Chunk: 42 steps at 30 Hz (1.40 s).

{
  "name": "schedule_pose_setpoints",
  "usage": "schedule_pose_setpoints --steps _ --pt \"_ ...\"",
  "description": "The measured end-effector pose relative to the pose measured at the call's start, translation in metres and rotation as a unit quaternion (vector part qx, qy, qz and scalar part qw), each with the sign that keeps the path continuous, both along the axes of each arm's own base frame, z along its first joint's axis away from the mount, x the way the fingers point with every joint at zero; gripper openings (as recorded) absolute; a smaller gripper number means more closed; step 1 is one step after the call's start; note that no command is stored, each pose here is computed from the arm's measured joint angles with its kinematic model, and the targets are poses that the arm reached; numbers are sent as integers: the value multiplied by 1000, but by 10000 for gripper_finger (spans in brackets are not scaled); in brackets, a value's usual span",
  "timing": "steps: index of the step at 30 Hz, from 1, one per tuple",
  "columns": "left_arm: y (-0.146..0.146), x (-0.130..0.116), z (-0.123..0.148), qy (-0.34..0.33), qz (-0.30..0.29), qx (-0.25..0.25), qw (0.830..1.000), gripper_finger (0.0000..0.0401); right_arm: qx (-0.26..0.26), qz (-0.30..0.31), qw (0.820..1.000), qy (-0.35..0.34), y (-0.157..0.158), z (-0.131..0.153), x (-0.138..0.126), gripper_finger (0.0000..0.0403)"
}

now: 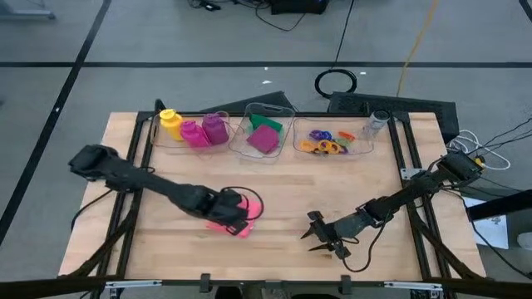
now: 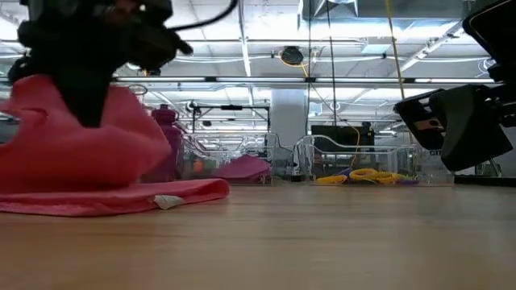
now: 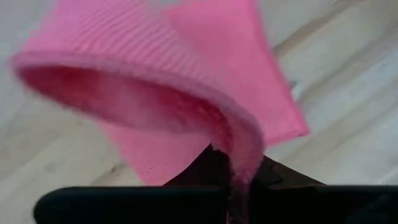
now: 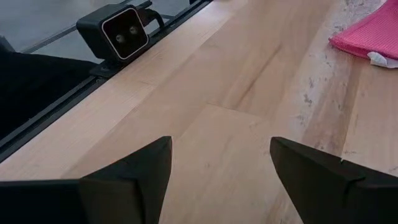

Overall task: Pick & Place Sports Items
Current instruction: Fold the pink microfiber towel

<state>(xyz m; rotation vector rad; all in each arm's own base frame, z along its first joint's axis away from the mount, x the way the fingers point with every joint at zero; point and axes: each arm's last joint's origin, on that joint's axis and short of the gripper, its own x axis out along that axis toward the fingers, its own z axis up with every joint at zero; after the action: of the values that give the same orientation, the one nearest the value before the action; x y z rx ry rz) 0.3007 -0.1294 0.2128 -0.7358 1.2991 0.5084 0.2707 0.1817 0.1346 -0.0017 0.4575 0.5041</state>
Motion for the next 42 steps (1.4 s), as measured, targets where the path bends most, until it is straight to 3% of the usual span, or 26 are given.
schedule_pose_setpoints --steps 6,19,34,42 --pt "5 5 -15 42 5 -5 999 0 0 0 1000 0 0 0 0 203" --pt "12 7 -16 37 -3 17 999 13 0 0 1000 1 0 0 0 203" --pt "10 10 -16 25 -8 7 1000 174 0 0 1000 1 0 0 0 203" --pt "14 17 -15 -9 -21 11 1000 227 3 -2 1000 3 0 0 0 203"
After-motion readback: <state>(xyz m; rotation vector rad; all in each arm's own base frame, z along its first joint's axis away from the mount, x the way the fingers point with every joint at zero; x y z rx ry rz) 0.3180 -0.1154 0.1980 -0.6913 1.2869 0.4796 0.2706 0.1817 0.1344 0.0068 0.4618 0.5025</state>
